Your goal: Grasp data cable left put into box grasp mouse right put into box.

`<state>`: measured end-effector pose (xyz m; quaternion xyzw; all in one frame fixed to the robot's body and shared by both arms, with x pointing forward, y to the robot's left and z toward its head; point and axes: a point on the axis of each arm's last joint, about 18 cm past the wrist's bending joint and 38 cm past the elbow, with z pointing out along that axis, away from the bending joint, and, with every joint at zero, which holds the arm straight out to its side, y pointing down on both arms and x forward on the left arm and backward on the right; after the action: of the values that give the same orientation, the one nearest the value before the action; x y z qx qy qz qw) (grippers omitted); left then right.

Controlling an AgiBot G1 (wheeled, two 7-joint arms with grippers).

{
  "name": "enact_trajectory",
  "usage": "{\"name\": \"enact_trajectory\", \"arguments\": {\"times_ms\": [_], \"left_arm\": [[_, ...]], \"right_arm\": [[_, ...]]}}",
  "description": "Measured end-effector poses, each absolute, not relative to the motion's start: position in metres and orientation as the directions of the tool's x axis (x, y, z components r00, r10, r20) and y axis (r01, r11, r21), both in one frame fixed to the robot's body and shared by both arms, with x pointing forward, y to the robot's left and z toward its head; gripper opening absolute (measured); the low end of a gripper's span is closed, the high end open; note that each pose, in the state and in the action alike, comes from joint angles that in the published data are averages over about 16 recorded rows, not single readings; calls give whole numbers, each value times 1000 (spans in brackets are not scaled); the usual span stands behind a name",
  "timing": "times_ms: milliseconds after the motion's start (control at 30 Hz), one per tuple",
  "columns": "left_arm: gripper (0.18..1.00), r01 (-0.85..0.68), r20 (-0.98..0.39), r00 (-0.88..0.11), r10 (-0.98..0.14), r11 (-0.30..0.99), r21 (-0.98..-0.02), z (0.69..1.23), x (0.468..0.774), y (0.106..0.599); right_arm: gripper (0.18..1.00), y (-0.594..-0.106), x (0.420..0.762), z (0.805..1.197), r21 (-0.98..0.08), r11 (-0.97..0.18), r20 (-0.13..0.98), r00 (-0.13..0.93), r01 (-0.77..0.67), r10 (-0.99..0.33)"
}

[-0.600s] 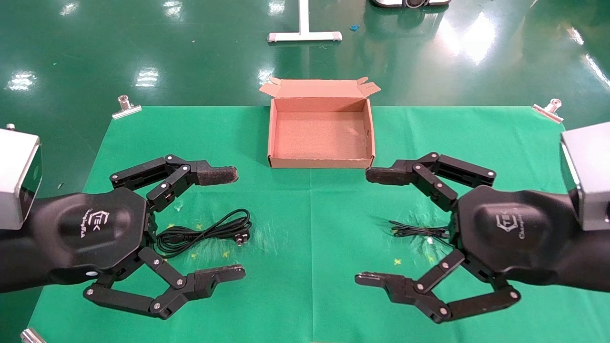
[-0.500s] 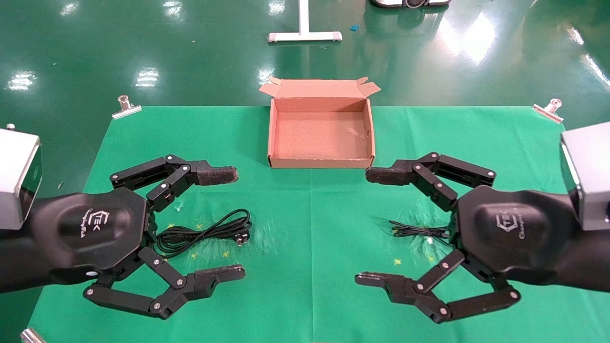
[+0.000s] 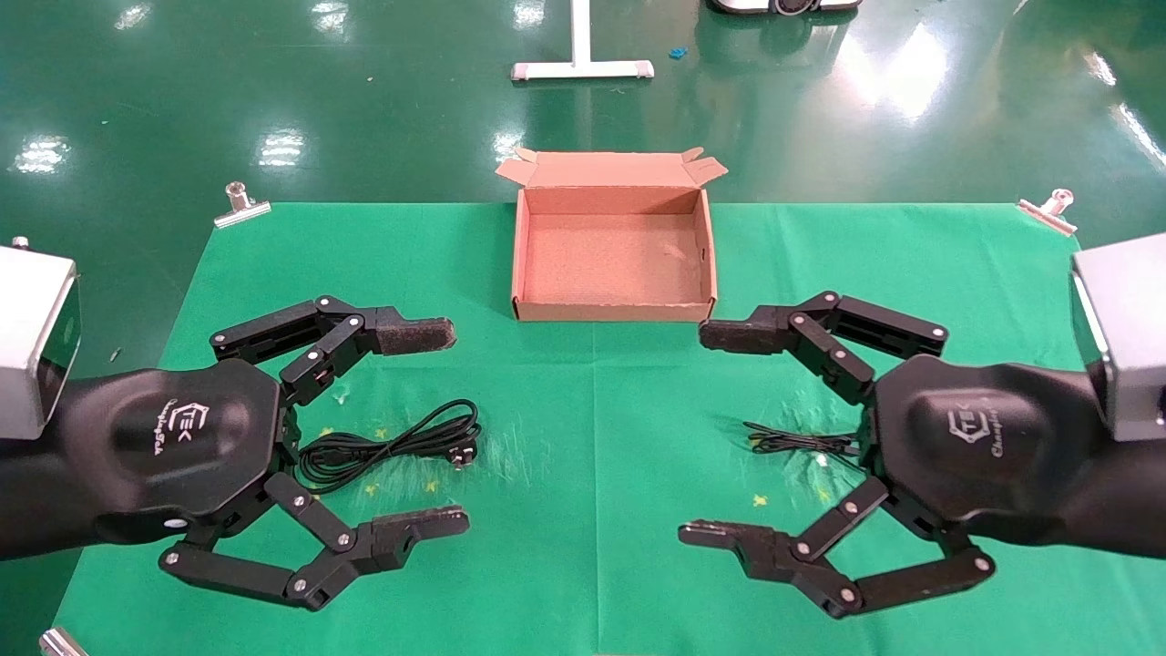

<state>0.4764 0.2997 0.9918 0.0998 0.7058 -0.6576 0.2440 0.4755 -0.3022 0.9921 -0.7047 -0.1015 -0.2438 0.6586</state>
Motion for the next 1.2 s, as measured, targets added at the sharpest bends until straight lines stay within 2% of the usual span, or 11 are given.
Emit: {"name": "enact_trajectory", "arguments": {"times_ms": [567, 700, 967, 1200], "left_arm": [[1001, 463, -477, -861, -179, 117, -879, 992, 476, 300], [1001, 453, -476, -862, -175, 156, -878, 987, 478, 299], [1001, 368, -460, -874, -159, 405, -837, 959, 499, 297], [1001, 233, -475, -861, -183, 688, -687, 931, 538, 301]], "right_arm": [[1001, -302, 475, 992, -879, -112, 477, 861, 464, -178], [1001, -304, 478, 989, -871, -143, 490, 852, 470, -184], [1001, -315, 495, 971, -829, -306, 543, 806, 469, -235], [1001, -333, 515, 954, -772, -462, 597, 747, 436, -292]]}}
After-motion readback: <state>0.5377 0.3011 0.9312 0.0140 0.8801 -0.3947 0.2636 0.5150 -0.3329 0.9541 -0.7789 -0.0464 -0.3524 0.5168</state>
